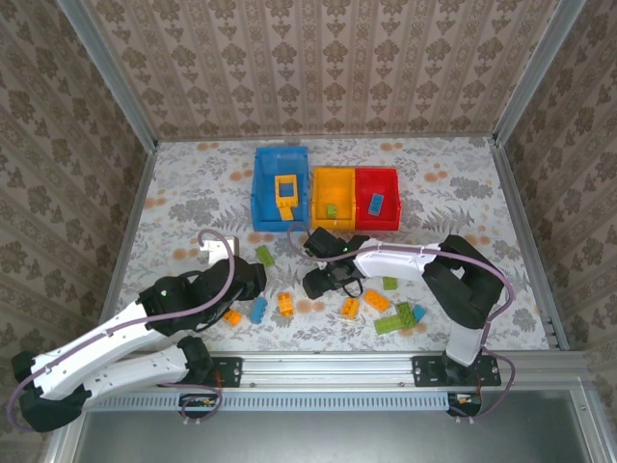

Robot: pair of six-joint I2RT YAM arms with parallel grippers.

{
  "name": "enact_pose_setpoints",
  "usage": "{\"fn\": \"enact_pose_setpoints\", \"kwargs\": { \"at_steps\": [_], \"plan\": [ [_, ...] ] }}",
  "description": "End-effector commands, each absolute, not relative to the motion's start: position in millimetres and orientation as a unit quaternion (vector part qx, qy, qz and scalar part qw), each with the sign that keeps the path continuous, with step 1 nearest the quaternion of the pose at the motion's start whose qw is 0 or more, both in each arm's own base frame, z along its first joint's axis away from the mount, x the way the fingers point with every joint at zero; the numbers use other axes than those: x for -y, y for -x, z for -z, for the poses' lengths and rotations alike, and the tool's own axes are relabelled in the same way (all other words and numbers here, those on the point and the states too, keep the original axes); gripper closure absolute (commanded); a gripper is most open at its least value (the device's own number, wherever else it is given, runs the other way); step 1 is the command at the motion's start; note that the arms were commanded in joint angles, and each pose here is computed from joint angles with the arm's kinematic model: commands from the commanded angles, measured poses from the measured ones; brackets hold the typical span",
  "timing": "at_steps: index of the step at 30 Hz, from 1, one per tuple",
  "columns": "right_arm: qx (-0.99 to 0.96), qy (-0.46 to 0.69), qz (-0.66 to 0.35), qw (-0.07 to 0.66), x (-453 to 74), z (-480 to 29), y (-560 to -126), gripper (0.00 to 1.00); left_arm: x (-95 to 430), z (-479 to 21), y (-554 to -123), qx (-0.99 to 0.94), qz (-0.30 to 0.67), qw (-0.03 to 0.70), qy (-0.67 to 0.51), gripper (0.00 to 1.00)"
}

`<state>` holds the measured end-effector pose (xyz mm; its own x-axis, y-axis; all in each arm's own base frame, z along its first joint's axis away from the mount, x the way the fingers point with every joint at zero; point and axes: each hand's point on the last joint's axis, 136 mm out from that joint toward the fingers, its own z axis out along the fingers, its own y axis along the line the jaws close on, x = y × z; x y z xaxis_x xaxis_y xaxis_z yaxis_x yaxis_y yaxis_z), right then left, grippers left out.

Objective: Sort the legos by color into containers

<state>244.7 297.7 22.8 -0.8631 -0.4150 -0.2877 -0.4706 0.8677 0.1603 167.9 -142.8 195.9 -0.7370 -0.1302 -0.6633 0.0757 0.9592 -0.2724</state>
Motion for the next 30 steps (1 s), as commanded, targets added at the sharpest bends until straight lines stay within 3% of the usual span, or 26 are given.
{"fn": "enact_pose_setpoints", "kwargs": {
  "at_steps": [1, 11, 18, 22, 30],
  "plan": [
    [-0.956, 0.252, -0.096, 0.112, -302, -17, -235, 0.28, 145, -198, -170, -0.918, 0.147, 0.367, 0.021, 0.31],
    [-0.958, 0.248, -0.070, 0.123, -306, -12, -241, 0.44, 153, -195, -171, -0.920, 0.152, 0.361, 0.017, 0.31],
    [-0.954, 0.242, -0.083, 0.154, -312, -35, -241, 0.67, 159, -195, -172, -0.919, 0.161, 0.360, 0.014, 0.31],
    [-0.951, 0.213, -0.093, 0.203, -295, -76, -244, 0.71, 171, -200, -174, -0.916, 0.178, 0.360, 0.000, 0.31],
    [-0.952, 0.094, -0.115, 0.267, -213, -134, -282, 0.75, 219, -213, -183, -0.908, 0.218, 0.356, -0.041, 0.32]
  ]
}}
